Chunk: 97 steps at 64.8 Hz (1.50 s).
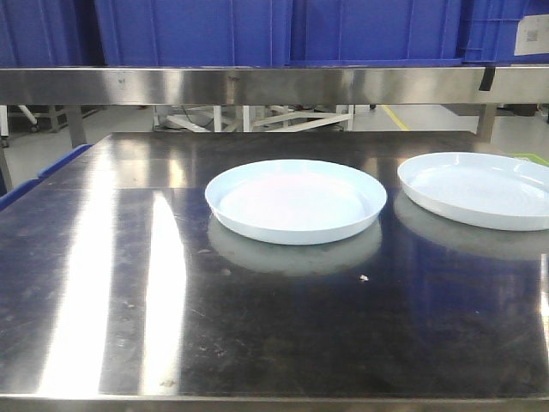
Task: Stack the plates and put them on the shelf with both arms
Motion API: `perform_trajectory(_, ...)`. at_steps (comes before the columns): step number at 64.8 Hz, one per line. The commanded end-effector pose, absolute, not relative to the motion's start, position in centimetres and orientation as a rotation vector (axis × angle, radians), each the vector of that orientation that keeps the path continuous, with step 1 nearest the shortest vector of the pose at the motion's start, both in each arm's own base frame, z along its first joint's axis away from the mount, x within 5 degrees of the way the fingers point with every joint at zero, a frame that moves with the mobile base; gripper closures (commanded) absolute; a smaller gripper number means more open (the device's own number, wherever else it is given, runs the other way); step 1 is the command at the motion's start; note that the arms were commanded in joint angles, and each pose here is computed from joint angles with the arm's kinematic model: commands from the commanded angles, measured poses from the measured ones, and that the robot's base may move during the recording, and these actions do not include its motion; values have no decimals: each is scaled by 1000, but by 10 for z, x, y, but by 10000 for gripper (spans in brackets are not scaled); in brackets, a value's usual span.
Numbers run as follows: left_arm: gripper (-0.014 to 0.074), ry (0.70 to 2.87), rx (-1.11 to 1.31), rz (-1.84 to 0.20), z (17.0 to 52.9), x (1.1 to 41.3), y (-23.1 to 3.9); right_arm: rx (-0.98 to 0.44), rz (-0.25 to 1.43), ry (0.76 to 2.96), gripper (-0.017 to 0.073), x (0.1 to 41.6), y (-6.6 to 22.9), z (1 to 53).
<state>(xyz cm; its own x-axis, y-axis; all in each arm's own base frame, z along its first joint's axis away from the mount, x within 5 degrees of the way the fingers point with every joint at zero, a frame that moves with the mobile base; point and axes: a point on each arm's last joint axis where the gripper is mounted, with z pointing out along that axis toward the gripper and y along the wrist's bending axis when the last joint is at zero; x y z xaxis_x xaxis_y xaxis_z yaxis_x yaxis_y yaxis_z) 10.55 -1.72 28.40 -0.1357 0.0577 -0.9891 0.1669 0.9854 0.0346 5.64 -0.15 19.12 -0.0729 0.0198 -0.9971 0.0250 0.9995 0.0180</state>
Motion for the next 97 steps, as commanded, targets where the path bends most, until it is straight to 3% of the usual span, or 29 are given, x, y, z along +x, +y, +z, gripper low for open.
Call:
perform_trajectory(1, 512, 1606, 149, -98, 301, 106, -17, 9, -32, 1546, 511, 55, -2, 199)
perform_trajectory(23, 512, 1606, 149, -98, 301, 106, -17, 6, -26, 1421, 511, 54, -1, 210)
perform_trajectory(31, 512, 1606, 149, -98, 301, 106, -17, 103, 91, 1327, 511, 53, -1, 220)
perform_trajectory(49, 512, 1606, 149, -98, 301, 106, -17, 206, 193, 1418, 511, 61, -2, 246)
perform_trajectory(83, 512, 1606, 149, -98, 301, 106, -17, 311, 225, 2032, 511, 128, 1, 277)
perform_trajectory(97, 512, 1606, 149, -98, 301, 106, -17, 321, 219, 2137, 511, 164, 1, 293)
